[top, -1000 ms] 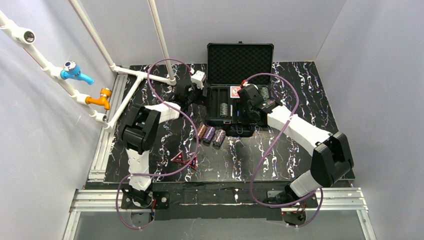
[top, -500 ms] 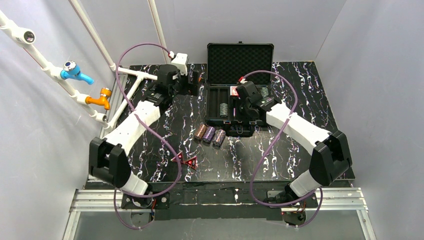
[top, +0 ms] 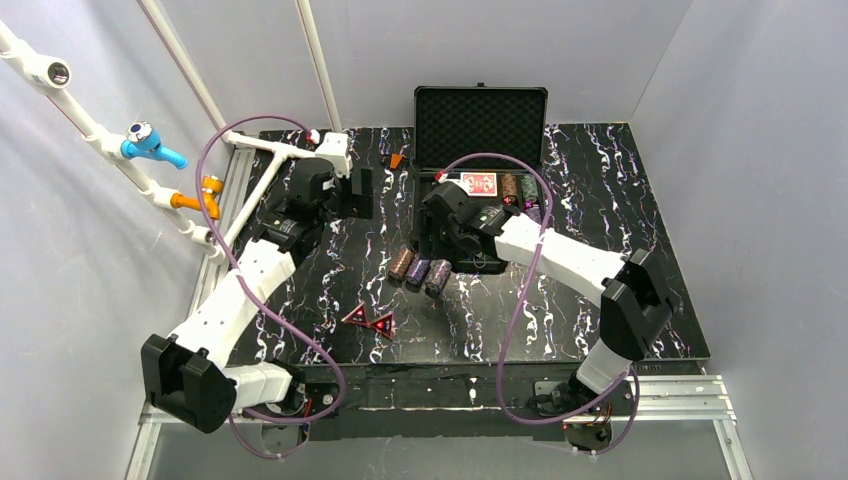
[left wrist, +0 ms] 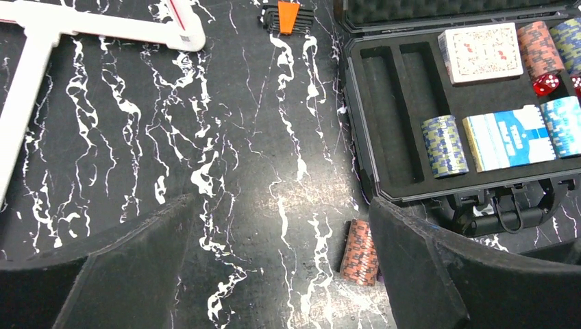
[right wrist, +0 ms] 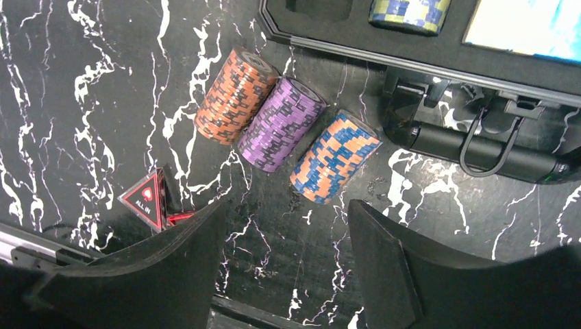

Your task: Pack up texas hold em set

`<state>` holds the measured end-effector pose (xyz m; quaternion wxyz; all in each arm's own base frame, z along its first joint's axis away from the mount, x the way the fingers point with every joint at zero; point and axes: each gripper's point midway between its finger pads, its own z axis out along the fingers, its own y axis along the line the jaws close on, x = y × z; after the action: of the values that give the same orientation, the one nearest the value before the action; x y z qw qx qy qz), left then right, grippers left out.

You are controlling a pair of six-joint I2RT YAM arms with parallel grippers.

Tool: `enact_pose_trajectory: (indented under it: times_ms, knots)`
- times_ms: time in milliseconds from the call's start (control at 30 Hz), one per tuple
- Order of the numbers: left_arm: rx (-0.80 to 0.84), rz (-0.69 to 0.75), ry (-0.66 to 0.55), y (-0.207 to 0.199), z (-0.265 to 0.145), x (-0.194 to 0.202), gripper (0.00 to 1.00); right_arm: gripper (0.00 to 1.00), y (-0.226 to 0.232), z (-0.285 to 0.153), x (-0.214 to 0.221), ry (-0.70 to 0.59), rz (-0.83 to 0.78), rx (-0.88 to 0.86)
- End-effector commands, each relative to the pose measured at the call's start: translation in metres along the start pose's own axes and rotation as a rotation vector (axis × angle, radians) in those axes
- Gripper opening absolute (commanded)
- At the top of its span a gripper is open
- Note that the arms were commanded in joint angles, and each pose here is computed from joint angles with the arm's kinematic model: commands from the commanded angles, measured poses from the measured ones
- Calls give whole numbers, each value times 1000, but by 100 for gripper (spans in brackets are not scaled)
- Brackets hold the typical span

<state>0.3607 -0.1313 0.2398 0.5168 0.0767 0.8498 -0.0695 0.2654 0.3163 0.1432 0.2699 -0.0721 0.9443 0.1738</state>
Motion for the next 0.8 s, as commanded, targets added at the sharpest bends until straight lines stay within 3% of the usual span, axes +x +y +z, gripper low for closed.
enact_pose_trajectory:
  times_ms: [0, 267, 767]
  knots:
    - [-39, 9, -76, 8, -18, -20, 98, 73, -2, 0, -8, -35, 96, 83]
    - [-89, 70, -115, 14, -28, -24, 98, 72, -17, 18, 4, -46, 248, 173]
    - [-96, 88, -119, 15, -29, -24, 98, 65, -28, 50, 25, 8, 266, 242]
